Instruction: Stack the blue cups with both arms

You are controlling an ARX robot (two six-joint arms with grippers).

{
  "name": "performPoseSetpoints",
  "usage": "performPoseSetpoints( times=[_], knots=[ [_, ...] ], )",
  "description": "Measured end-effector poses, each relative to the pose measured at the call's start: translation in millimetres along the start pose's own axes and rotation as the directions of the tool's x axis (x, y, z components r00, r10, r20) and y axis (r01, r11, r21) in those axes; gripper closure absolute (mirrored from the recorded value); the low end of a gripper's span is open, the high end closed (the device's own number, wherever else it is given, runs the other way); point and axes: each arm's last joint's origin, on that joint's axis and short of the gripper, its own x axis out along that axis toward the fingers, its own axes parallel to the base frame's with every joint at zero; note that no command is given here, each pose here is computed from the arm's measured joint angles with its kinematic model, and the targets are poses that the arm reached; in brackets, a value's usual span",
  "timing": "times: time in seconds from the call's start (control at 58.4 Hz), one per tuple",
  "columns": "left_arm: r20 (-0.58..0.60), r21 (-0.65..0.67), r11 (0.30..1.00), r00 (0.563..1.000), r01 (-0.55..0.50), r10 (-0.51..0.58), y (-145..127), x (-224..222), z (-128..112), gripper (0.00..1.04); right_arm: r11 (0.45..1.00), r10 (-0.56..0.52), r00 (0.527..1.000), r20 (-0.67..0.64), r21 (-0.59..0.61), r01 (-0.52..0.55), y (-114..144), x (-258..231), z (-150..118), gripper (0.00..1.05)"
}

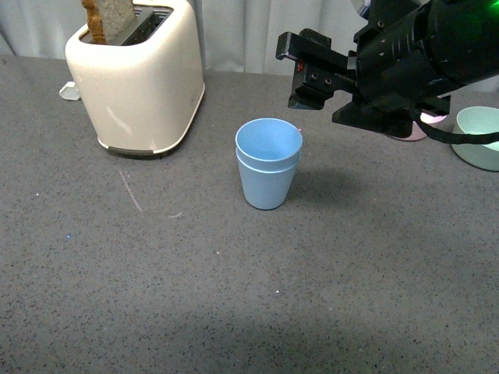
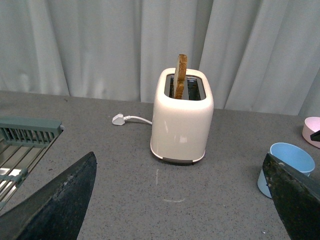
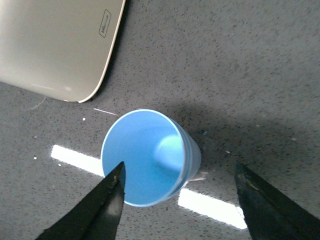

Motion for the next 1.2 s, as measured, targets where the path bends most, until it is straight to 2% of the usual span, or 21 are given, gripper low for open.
performPoseSetpoints(
  times=[0.154, 0.171, 0.188, 0.24, 0.257, 0.308, 0.394, 0.428, 0.479, 0.616, 1.01, 1.199],
  knots=[
    [0.0, 0.0, 1.0, 1.0, 0.0, 0.0, 0, 0, 0, 0.07, 0.998, -0.021, 0.998, 0.063, -0.052, 0.024, 1, -12, 1, 0.16],
    [0.0, 0.0, 1.0, 1.0, 0.0, 0.0, 0, 0, 0, 0.07, 0.995, -0.048, 0.991, 0.127, -0.079, 0.058, 0, -11, 0, 0.18],
    [0.0, 0.0, 1.0, 1.0, 0.0, 0.0, 0, 0, 0, 0.07, 0.983, -0.107, 0.957, 0.269, -0.117, 0.143, -4, -11, -2, 0.22],
    [0.0, 0.001, 1.0, 1.0, 0.001, -0.001, 0, 0, 0, 0.07, 0.941, -0.199, 0.844, 0.498, -0.143, 0.307, -15, -17, -15, 0.33],
    [0.0, 0.0, 1.0, 1.0, 0.0, 0.0, 0, 0, 0, 0.07, 0.928, -0.219, 0.789, 0.574, -0.128, 0.351, -22, -24, -22, 0.38],
    [0.0, 0.0, 1.0, 1.0, -0.003, 0.003, 0, 0, 0, 0.07, 0.915, -0.207, 0.696, 0.688, -0.117, 0.387, -35, -48, -33, 0.51],
    [0.0, 0.0, 1.0, 1.0, -0.003, 0.003, 0, 0, 0, 0.07, 0.914, -0.175, 0.621, 0.764, -0.107, 0.39, -41, -78, -37, 0.65],
    [0.0, 0.0, 1.0, 1.0, -0.002, 0.002, 0, 0, 0, 0.07, 0.914, -0.169, 0.608, 0.776, -0.108, 0.392, -43, -87, -40, 0.71],
    [0.0, 0.0, 1.0, 1.0, 0.0, 0.0, 0, 0, 0, 0.07, 0.911, -0.17, 0.604, 0.779, -0.109, 0.398, -48, -98, -47, 0.79],
    [0.0, 0.0, 1.0, 1.0, 0.0, 0.0, 0, 0, 0, 0.07, 0.904, -0.182, 0.627, 0.757, -0.123, 0.41, -61, -117, -71, 1.04],
    [0.0, 0.0, 1.0, 1.0, -0.001, 0.001, 0, 0, 0, 0.07, 0.904, -0.182, 0.627, 0.758, -0.122, 0.41, -75, -164, -111, 1.04],
    [0.0, 0.0, 1.0, 1.0, -0.001, 0.001, 0, 0, 0, 0.07, 0.908, -0.161, 0.636, 0.755, -0.139, 0.395, -80, -178, -122, 1.04]
  ],
)
